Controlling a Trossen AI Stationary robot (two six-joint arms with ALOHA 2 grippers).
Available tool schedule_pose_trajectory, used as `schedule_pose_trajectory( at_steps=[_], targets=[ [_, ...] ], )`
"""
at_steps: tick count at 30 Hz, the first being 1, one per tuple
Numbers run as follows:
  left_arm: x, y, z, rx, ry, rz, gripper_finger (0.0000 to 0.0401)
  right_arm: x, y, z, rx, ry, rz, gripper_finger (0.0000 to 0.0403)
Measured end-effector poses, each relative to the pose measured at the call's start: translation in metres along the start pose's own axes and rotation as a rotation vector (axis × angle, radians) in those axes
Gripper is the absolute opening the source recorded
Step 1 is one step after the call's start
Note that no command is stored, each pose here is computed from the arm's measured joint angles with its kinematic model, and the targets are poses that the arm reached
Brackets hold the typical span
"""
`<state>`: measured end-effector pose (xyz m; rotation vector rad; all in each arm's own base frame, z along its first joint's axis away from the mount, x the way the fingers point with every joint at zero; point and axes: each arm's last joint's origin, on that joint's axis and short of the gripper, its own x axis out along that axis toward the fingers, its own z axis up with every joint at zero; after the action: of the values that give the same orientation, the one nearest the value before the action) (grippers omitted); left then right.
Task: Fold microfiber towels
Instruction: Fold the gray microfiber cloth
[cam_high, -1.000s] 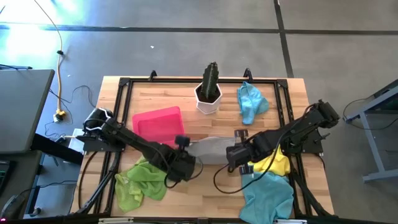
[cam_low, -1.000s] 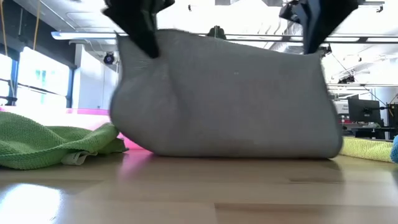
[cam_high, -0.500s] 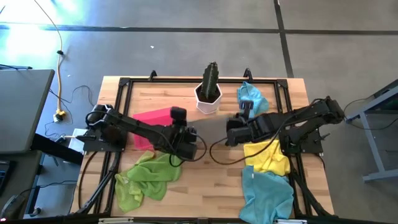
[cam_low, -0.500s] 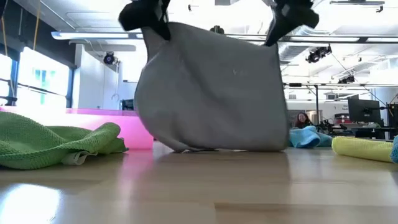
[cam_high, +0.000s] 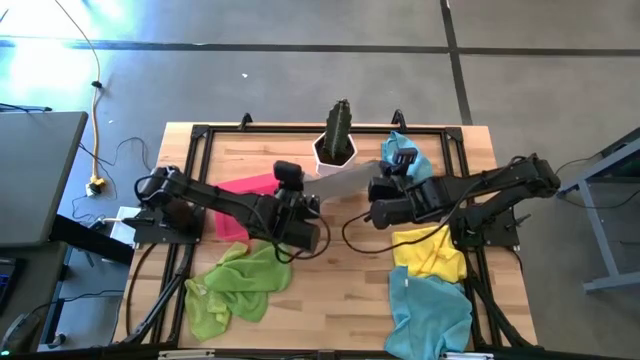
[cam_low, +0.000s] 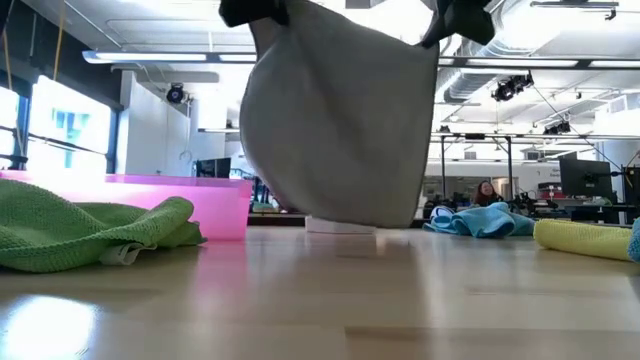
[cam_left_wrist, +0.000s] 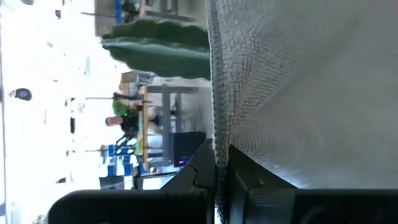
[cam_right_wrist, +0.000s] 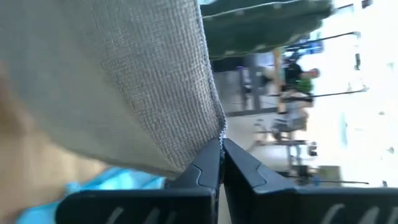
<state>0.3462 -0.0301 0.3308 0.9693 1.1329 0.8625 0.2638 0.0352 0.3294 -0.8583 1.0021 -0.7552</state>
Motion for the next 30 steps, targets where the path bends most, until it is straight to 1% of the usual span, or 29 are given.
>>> schedule_pose_trajectory(
  at_steps=[2, 6, 11, 17, 18, 19, 23, 24, 25, 26, 27, 29, 30],
  targets=[
    [0.003, 0.004, 0.0, -0.01, 0.008, 0.002, 0.0, 0.0, -0.001, 0.0, -0.022, 0.003, -0.032, 0.0],
    [0.012, 0.007, -0.001, -0.018, 0.032, 0.008, 0.0, 0.0, -0.002, 0.0, -0.051, 0.006, -0.054, 0.0],
    [0.022, 0.011, -0.002, -0.014, 0.064, 0.015, 0.0, 0.0, -0.005, 0.0, -0.109, 0.021, -0.145, 0.0],
    [0.033, 0.014, -0.004, -0.04, 0.092, 0.008, 0.0, 0.0, -0.005, 0.0, -0.13, 0.023, -0.15, 0.0],
    [0.034, 0.014, -0.004, -0.052, 0.092, -0.028, 0.0, 0.0, -0.004, 0.0, -0.129, 0.02, -0.133, 0.0],
    [0.034, 0.012, -0.004, -0.06, 0.088, -0.095, 0.0, 0.0, -0.003, 0.0, -0.122, 0.014, -0.094, 0.0],
    [0.03, 0.001, -0.003, -0.06, 0.052, -0.503, 0.0, 0.0, 0.004, 0.001, -0.108, -0.021, 0.147, 0.0],
    [0.029, -0.001, -0.002, -0.055, 0.042, -0.561, 0.0, 0.0, 0.005, 0.001, -0.11, -0.028, 0.189, 0.0],
    [0.028, -0.001, -0.001, -0.055, 0.034, -0.576, 0.0, 0.0, 0.005, 0.001, -0.112, -0.027, 0.193, 0.0],
    [0.028, -0.001, -0.001, -0.062, 0.033, -0.552, 0.0, 0.001, 0.004, 0.0, -0.107, -0.019, 0.16, 0.0],
    [0.028, 0.0, -0.001, -0.073, 0.038, -0.491, 0.0, 0.002, 0.001, 0.0, -0.092, -0.007, 0.087, 0.0],
    [0.028, 0.005, -0.001, -0.102, 0.055, -0.301, 0.0, 0.002, -0.004, 0.0, -0.054, 0.016, -0.08, 0.0],
    [0.029, 0.007, -0.001, -0.124, 0.063, -0.206, 0.0, 0.002, -0.005, 0.0, -0.044, 0.021, -0.132, 0.0]
  ],
)
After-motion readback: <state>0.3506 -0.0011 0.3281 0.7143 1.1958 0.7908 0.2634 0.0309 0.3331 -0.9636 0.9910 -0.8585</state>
